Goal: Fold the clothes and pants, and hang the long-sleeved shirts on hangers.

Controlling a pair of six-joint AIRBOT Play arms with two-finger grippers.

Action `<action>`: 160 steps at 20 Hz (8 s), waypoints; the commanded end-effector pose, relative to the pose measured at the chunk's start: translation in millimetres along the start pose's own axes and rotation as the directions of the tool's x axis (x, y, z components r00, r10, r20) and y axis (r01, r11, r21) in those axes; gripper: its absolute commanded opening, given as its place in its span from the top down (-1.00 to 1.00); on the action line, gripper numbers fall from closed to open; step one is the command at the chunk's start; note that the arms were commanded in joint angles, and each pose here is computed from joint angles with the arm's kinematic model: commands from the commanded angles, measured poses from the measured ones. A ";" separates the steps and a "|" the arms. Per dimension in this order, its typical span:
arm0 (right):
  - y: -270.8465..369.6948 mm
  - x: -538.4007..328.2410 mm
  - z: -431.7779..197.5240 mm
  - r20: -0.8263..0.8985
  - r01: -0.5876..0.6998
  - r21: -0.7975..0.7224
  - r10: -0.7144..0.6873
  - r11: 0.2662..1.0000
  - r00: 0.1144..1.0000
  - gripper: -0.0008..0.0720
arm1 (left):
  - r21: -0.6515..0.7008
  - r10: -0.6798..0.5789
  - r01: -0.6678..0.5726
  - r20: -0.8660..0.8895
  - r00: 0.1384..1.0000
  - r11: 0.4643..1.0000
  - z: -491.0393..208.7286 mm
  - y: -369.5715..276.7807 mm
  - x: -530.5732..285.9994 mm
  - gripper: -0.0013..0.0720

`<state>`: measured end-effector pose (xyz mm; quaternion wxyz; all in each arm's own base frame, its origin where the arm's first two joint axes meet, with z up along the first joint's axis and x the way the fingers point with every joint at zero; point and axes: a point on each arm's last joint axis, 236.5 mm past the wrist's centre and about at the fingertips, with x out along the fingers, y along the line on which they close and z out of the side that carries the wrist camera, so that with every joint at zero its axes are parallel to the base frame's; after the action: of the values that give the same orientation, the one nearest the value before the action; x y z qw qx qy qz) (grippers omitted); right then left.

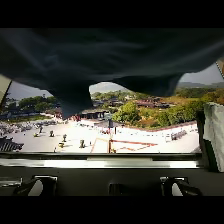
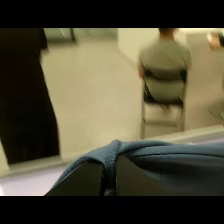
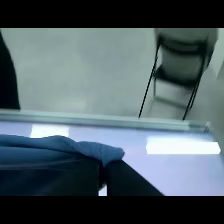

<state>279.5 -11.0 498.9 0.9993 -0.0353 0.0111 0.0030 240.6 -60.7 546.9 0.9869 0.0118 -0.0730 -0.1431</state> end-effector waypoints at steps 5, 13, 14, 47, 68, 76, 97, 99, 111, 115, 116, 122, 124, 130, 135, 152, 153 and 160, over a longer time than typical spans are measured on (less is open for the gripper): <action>0.3 -77.0 71.5 0.283 0.082 0.003 -0.079 0.997 0.956 0.87 | 0.083 0.073 -0.095 0.241 0.968 0.992 71.8 -28.3 -64.5 0.91; 11.1 41.4 -262.3 -0.816 0.031 0.266 0.208 0.964 0.539 0.88 | -0.399 -0.212 -0.067 -0.614 0.761 0.914 -235.3 20.1 35.6 0.91; 18.8 56.6 -313.0 -0.861 0.044 0.306 0.257 0.951 0.438 0.88 | -0.454 -0.261 -0.096 -0.659 0.705 0.886 -289.2 20.5 44.5 0.91; -1.5 229.4 -529.0 -0.934 0.269 0.230 0.135 0.935 0.330 0.86 | -0.525 -0.368 -0.287 -0.811 0.455 0.802 -575.7 43.4 174.5 0.90; 14.1 97.8 -563.2 -0.948 0.253 0.215 0.264 0.943 -0.179 -0.16 | -0.483 -0.610 -0.465 -0.775 -0.168 0.742 -620.2 -19.4 3.1 -0.58; -40.0 28.0 -515.2 -0.925 0.436 0.237 0.339 0.868 -0.172 -0.66 | -0.432 -0.580 -0.500 -0.793 -0.185 0.751 -590.0 -5.0 -82.4 -0.43; 11.3 -48.0 -576.5 -0.849 0.450 0.279 0.437 0.848 -0.298 -0.68 | -0.489 -0.666 -0.513 -0.705 -0.243 0.705 -636.0 -117.0 -174.1 0.90; 18.4 -59.9 -592.8 -0.841 0.454 0.280 0.444 0.846 -0.310 -0.70 | -0.493 -0.668 -0.510 -0.702 -0.245 0.705 -634.9 -117.5 -174.6 0.91; 50.6 -61.1 -596.1 -0.773 0.429 0.421 0.563 0.800 -0.292 0.86 | -0.498 -0.632 -0.503 -0.764 -0.131 0.706 -622.9 -82.8 -137.2 0.91; 34.5 7.5 -554.0 -0.827 0.412 0.474 0.554 0.778 -0.096 0.87 | -0.509 -0.526 -0.397 -0.847 0.073 0.764 -579.9 -33.3 -48.6 0.91; 28.4 29.5 -544.1 -0.846 0.398 0.477 0.532 0.783 -0.032 0.87 | -0.500 -0.492 -0.386 -0.861 0.130 0.775 -572.3 -22.8 -24.9 0.91; 17.4 135.6 -533.7 -0.910 0.357 0.413 0.394 0.838 0.127 0.86 | -0.501 -0.455 -0.324 -0.865 0.211 0.803 -571.3 2.6 76.8 0.91; 23.7 155.6 -547.5 -0.908 0.360 0.417 0.399 0.835 0.125 0.86 | -0.503 -0.463 -0.354 -0.864 0.197 0.789 -586.3 6.6 97.8 0.91; 42.3 171.2 -580.7 -0.888 0.398 0.450 0.448 0.799 0.105 0.76 | -0.503 -0.537 -0.425 -0.843 0.046 0.753 -638.4 -1.4 84.8 0.79; -5.9 152.2 -566.4 -0.909 0.409 0.397 0.413 0.822 0.053 -0.96 | -0.518 -0.544 -0.417 -0.837 0.066 0.747 -608.1 19.4 89.2 -0.31; 74.6 164.4 -515.9 -0.658 0.279 0.736 0.749 0.617 0.078 0.87 | -0.599 -0.537 -0.139 -0.781 0.317 0.789 -536.0 -80.0 168.3 0.67; 78.2 165.3 -491.4 -0.641 0.246 0.758 0.759 0.604 0.113 0.87 | -0.593 -0.525 -0.110 -0.772 0.357 0.797 -538.9 -97.8 182.1 0.90; 128.5 122.4 -345.4 -0.637 -0.004 0.754 0.732 0.657 0.243 0.87 | -0.721 -0.704 -0.157 -0.693 0.154 0.675 -610.7 -269.0 152.7 0.90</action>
<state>413.3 68.1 92.1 0.6967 0.3204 0.6061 0.2115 430.9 -309.3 -20.5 0.7301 -0.2070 0.5784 -0.2994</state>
